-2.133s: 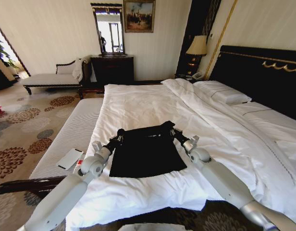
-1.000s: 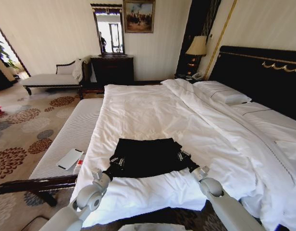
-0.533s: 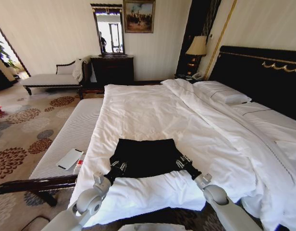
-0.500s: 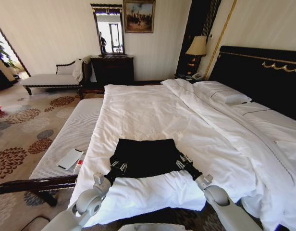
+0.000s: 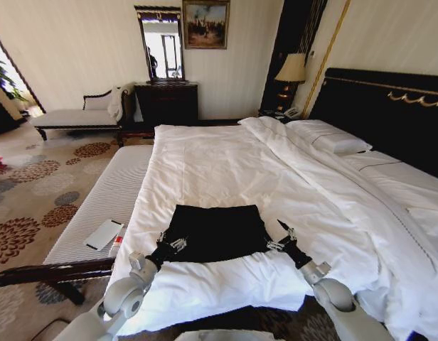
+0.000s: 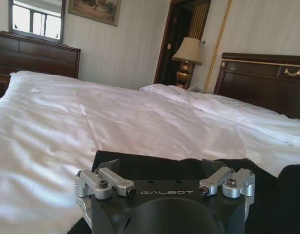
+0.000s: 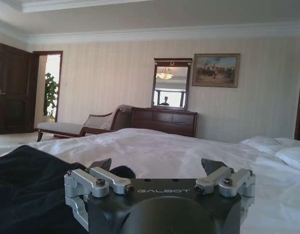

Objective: Fold the clothes on the bed.

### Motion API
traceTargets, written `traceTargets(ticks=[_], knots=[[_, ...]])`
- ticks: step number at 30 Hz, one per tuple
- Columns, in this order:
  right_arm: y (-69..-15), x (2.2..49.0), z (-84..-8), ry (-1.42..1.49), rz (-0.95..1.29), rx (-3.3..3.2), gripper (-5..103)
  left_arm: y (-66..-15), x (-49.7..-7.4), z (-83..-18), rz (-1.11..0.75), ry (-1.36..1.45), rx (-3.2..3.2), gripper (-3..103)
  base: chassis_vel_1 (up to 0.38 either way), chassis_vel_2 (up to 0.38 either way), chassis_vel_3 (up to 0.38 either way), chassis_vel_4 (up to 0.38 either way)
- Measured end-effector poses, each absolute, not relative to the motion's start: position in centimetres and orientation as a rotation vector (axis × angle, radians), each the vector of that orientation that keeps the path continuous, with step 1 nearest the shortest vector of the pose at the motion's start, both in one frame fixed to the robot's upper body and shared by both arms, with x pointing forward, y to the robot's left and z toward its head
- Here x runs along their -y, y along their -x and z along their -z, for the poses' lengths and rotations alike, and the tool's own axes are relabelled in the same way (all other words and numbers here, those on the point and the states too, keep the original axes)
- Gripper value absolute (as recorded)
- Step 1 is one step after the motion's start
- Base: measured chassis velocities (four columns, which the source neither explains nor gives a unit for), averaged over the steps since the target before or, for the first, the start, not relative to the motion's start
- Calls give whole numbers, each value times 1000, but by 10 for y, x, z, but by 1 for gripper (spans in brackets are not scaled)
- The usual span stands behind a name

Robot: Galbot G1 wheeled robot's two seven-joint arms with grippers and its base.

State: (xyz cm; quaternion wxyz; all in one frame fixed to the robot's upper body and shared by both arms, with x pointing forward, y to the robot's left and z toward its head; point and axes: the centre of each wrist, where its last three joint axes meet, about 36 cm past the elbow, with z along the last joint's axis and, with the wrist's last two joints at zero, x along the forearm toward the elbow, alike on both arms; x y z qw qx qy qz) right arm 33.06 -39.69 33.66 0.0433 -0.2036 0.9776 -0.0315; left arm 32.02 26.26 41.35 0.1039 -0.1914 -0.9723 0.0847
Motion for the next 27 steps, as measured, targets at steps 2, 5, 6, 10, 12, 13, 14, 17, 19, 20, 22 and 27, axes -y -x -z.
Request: traceTargets(ticks=[2, 5, 6, 10, 12, 13, 14, 17, 19, 20, 22, 27], knots=[[-335, 404, -355, 556, 26, -3016, 100, -327, -266, -420, -275, 517, 2879, 100, 0, 0, 0, 0], [-340, 408, -366, 519, -24, -3026, 100, -332, -268, -424, -286, 489, 2887, 100, 0, 0, 0, 0], [-347, 412, -380, 478, -91, -3034, 100, -340, -271, -427, -304, 446, 2895, 100, 0, 0, 0, 0], [-366, 421, -407, 452, -299, -3037, 100, -355, -280, -433, -335, 391, 2906, 100, 0, 0, 0, 0], [-370, 422, -410, 456, -323, -3035, 100, -357, -281, -434, -334, 384, 2907, 100, 0, 0, 0, 0], [-372, 422, -413, 461, -338, -3034, 100, -359, -283, -434, -332, 380, 2908, 100, 0, 0, 0, 0], [-378, 425, -417, 470, -354, -3036, 100, -362, -286, -435, -327, 373, 2908, 100, 0, 0, 0, 0], [-391, 430, -422, 496, -367, -3052, 100, -369, -290, -437, -323, 367, 2906, 100, 0, 0, 0, 0], [-403, 436, -425, 512, -373, -3088, 100, -379, -292, -437, -324, 367, 2901, 100, 0, 0, 0, 0], [-411, 439, -427, 513, -397, -3109, 100, -384, -292, -438, -326, 368, 2898, 100, 0, 0, 0, 0], [-416, 441, -428, 511, -421, -3122, 100, -389, -292, -439, -327, 371, 2892, 100, 0, 0, 0, 0], [-468, 453, -445, 550, -578, -3204, 100, -420, -294, -441, -363, 383, 2814, 100, 0, 0, 0, 0]])
